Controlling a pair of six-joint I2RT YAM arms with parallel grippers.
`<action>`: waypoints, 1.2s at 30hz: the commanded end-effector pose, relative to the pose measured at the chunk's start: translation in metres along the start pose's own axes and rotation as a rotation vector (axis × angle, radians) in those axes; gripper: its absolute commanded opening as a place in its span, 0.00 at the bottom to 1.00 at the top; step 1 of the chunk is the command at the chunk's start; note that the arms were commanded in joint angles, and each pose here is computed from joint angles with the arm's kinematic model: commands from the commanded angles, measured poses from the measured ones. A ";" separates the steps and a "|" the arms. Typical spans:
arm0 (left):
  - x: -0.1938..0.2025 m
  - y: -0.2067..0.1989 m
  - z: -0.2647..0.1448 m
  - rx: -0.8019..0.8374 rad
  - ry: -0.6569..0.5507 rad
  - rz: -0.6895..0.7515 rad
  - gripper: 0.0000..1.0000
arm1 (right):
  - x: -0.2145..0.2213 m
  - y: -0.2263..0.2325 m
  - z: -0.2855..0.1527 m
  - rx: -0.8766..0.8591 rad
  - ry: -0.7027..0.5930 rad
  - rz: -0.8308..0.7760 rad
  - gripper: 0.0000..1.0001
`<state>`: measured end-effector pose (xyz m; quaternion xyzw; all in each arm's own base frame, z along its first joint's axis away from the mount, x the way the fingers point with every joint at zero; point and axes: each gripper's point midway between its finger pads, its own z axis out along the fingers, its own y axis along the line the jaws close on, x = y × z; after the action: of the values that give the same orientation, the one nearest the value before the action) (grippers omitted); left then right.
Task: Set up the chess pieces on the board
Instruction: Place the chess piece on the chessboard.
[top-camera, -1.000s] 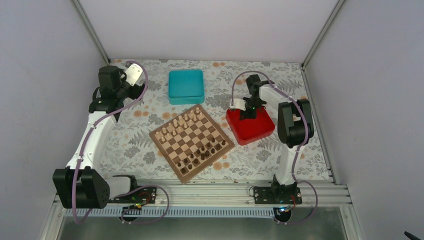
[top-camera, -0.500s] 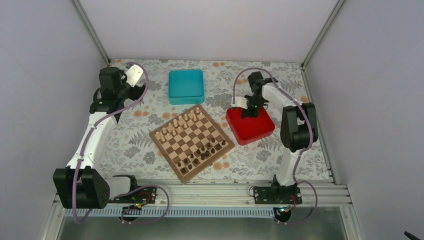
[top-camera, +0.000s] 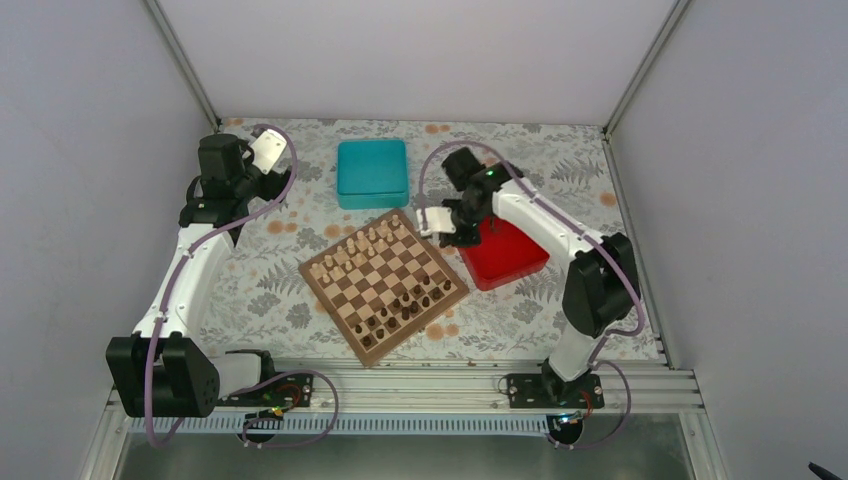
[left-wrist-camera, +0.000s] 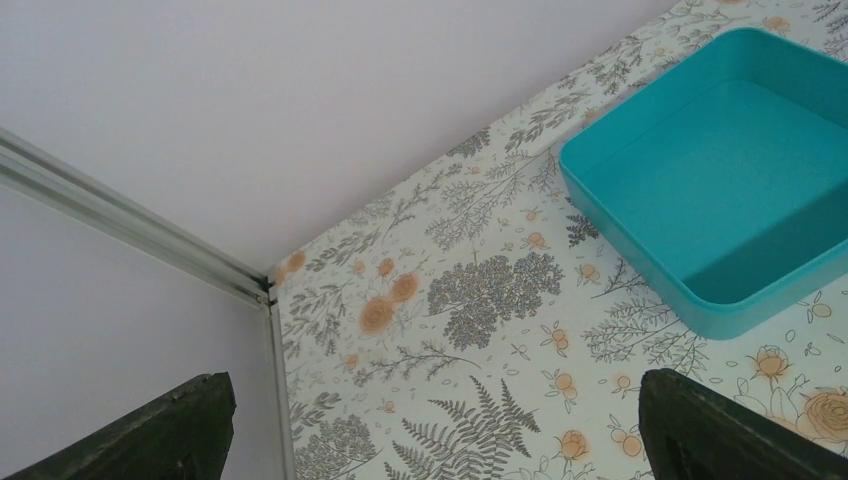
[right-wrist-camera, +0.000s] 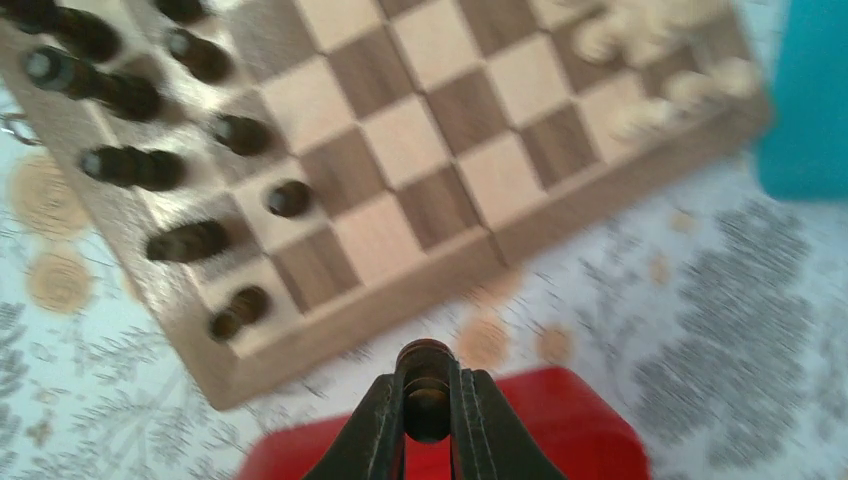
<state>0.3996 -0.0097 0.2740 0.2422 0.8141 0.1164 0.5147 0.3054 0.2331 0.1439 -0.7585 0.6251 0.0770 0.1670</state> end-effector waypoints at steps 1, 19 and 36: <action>-0.011 0.005 -0.006 -0.020 -0.044 0.008 1.00 | -0.017 0.035 0.026 -0.087 -0.006 -0.001 0.07; -0.009 0.003 -0.005 -0.013 -0.042 0.005 1.00 | -0.005 0.066 0.074 -0.150 0.036 0.017 0.09; -0.010 0.003 -0.007 -0.011 -0.045 0.003 1.00 | -0.002 0.059 0.079 -0.140 0.050 0.022 0.09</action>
<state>0.3985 -0.0095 0.2762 0.2416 0.8122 0.1175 0.5178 0.2551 0.2513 0.0618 -0.7653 0.6275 0.1026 0.1006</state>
